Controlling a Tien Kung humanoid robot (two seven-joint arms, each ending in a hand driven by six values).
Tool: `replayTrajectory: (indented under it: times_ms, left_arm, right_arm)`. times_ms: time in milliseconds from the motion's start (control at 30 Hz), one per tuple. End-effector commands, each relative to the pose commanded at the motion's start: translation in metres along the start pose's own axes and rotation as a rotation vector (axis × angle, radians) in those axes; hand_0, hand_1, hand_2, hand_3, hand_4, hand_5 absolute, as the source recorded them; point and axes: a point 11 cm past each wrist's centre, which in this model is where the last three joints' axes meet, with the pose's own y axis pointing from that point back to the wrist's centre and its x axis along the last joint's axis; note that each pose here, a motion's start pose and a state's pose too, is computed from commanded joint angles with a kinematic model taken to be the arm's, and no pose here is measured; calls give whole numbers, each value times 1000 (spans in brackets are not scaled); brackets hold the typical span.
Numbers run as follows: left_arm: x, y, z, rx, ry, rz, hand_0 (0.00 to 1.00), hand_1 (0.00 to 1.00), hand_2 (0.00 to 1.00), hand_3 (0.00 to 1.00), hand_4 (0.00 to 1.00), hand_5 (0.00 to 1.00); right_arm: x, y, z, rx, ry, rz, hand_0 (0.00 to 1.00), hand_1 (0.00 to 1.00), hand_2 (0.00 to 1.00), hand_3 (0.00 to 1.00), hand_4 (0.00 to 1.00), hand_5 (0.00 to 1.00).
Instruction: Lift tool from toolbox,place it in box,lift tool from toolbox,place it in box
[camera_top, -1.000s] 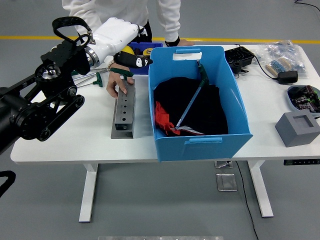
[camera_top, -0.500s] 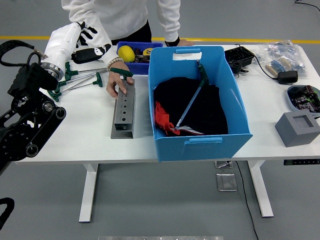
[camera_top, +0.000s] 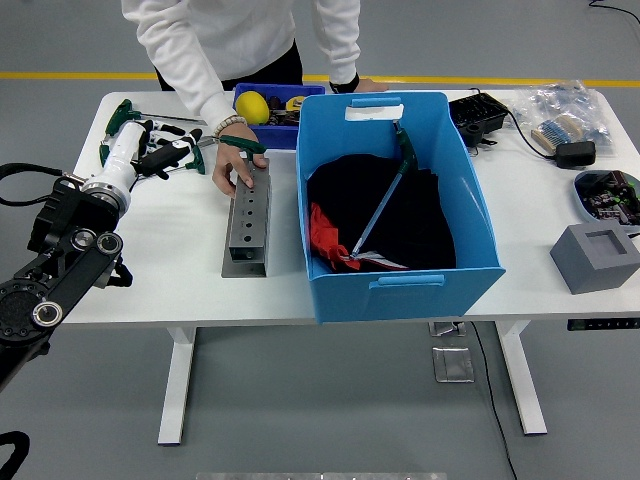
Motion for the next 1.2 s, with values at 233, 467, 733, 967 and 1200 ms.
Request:
replayTrajectory:
  times_ms: [233, 467, 733, 967, 1200]
  left_arm:
    - [-19, -3, -16, 103, 232, -70, 296, 473, 572, 730, 787, 652]
    - [-32, -5, -21, 170, 493, -137, 345, 533, 668, 889, 783, 842]
    - [-53, -6, -25, 261, 744, -246, 361, 543, 685, 902, 793, 877]
    - [-61, -8, -21, 267, 823, -285, 363, 546, 687, 903, 795, 902]
    - [-66, -12, -16, 261, 825, -299, 362, 547, 684, 904, 796, 899]
  right_arm:
    - [1, 0, -3, 5, -1, 1, 625, 623, 680, 532, 783, 573]
    - [2, 0, -5, 10, -2, 2, 622, 622, 681, 532, 781, 573]
    - [2, 0, -6, 13, 1, 2, 623, 622, 681, 532, 781, 573]
    - [2, 0, -7, 13, 4, 1, 623, 622, 680, 533, 781, 573]
    - [3, 0, -7, 16, 6, 2, 623, 622, 680, 533, 781, 572]
